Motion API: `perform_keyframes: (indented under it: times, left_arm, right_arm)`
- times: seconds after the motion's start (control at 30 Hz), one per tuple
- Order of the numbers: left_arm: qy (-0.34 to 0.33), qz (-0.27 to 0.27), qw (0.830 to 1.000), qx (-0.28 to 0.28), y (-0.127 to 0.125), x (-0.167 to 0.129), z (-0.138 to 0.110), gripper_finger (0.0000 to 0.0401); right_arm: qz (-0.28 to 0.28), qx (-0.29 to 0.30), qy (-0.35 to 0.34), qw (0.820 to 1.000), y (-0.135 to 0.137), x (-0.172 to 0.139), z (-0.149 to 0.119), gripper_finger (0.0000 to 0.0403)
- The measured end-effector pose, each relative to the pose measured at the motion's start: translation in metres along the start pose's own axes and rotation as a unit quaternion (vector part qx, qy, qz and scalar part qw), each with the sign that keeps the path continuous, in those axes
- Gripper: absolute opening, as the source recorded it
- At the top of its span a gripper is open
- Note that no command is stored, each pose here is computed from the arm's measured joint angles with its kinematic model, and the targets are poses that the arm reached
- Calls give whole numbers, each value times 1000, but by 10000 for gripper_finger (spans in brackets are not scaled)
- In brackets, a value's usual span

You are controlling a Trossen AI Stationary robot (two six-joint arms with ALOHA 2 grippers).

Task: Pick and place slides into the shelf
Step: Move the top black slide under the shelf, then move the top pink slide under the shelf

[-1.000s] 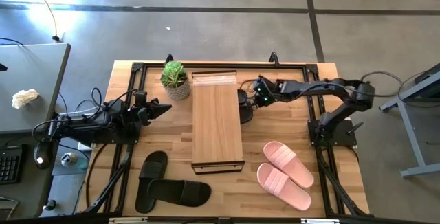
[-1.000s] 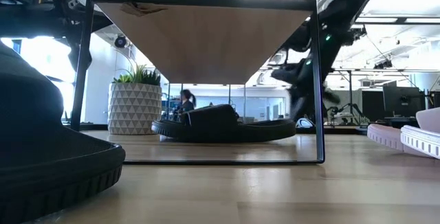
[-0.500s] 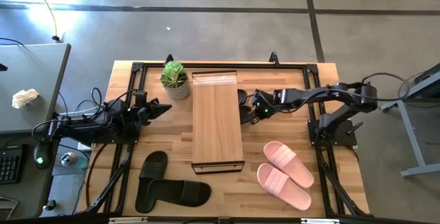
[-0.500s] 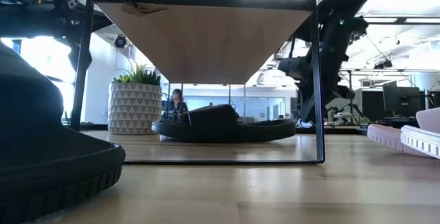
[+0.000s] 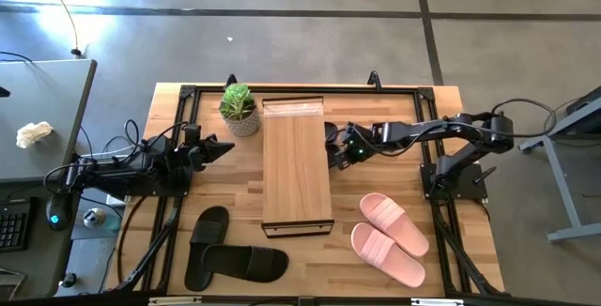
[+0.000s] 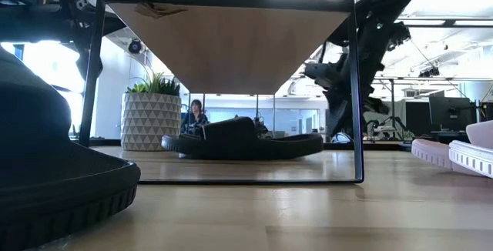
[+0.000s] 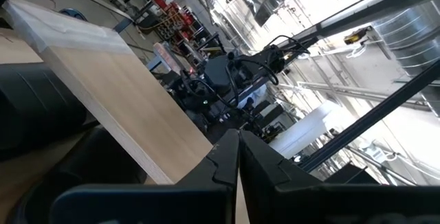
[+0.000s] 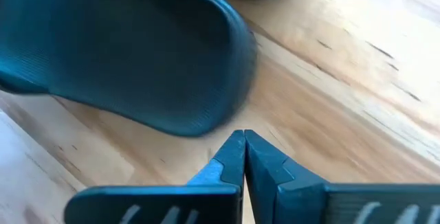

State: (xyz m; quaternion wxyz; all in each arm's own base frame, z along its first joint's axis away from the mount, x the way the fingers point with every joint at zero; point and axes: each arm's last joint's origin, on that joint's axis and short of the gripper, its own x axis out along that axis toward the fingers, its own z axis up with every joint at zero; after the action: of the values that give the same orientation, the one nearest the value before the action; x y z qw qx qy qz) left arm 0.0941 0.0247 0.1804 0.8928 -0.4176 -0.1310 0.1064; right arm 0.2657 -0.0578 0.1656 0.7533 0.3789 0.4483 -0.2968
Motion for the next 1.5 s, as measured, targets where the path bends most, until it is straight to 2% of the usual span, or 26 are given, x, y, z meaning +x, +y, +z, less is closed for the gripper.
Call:
perform_keyframes:
  times: [0.2, 0.33, 0.43, 0.53, 0.63, 0.73, 0.83, 1.0, 1.13, 1.4, 1.5]
  left_arm:
    - [0, 0, 1000, -4, 0, 0, 0, 3]
    - [0, -1, 1000, -5, 0, 0, 0, 3]
    - [-1, -2, 1000, -5, 0, 0, 0, 3]
    - [-1, -2, 1000, -5, 0, 0, 0, 3]
    - [-2, -3, 1000, -5, 0, 0, 0, 3]
    - [0, -4, 1000, -3, -1, 0, 0, 3]
    - [4, -6, 1000, 9, 0, 0, 0, 3]
    - [6, -6, 1000, 15, 0, 0, 0, 3]
    - [12, -10, 1000, 15, -1, 0, -1, 3]
    - [12, -9, 1000, 10, -1, 0, -1, 3]
    - [11, -9, 1000, 10, 0, 0, -1, 3]
  right_arm:
    - [17, 6, 6, 1000, 0, -35, -10, 0]
    - [65, 14, -2, 998, 1, -72, -21, 0]
    - [127, 18, 4, 992, 3, -100, -32, 0]
    - [207, 28, 36, 977, 5, -125, -45, 0]
    - [268, 62, 75, 958, 6, -147, -59, 0]
    - [311, 89, 98, 941, 8, -164, -71, 0]
    - [335, 81, 110, 932, 10, -175, -84, 0]
    - [317, 87, 131, 935, 11, -180, -104, 0]
    - [284, 52, 149, 946, 14, -176, -120, 0]
    - [205, -94, 163, 961, 17, -165, -159, 0]
    - [148, -154, 176, 961, 13, -158, -176, 0]
